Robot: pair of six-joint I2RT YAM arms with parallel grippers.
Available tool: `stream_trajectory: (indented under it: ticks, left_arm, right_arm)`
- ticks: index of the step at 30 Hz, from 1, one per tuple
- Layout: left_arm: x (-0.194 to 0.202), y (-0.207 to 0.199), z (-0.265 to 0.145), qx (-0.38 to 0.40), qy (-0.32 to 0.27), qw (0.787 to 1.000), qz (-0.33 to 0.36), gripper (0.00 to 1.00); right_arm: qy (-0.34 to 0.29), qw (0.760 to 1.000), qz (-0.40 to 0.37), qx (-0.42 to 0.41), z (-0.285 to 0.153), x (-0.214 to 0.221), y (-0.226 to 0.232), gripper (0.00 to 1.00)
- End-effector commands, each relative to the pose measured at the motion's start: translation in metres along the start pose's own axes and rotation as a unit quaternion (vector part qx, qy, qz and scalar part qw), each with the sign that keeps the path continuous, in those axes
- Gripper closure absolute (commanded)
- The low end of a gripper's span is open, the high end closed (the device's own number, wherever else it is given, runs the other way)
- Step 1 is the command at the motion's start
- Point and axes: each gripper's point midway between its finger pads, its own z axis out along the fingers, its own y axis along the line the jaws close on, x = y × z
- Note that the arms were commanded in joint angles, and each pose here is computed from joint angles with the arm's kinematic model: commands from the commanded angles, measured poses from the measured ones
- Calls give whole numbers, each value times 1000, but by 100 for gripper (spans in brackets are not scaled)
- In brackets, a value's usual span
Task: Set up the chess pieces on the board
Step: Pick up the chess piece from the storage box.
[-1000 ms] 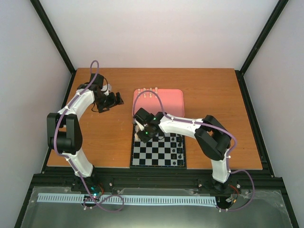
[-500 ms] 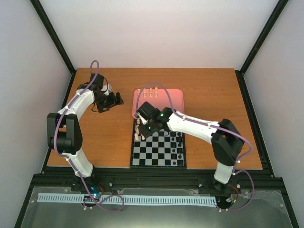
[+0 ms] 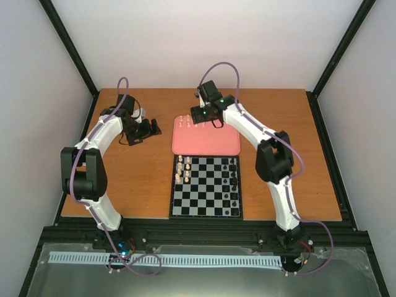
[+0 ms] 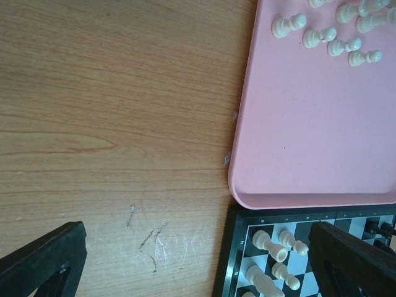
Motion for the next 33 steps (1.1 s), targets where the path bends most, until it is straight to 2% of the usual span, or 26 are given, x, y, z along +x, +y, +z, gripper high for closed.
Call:
stream_trajectory:
  ticks: [1,9,14,33]
  left_arm:
    - [-10,-10,-11,17,-12,1000,14,0]
    - [-9,-9,-4,20,0,1000,13,0]
    - [-10,-7,5,20,10,1000,9,0]
    - [-7,-2,19,19,26,999,3,0]
  right_arm:
    - [36,998,40,13,44,-5,-41,29]
    - [10,998,60,26,85,-25,-74,30]
    - [17,998,61,-5,100,-19,-71,30]
    - [2,996,86,1,134,-19,-84,39]
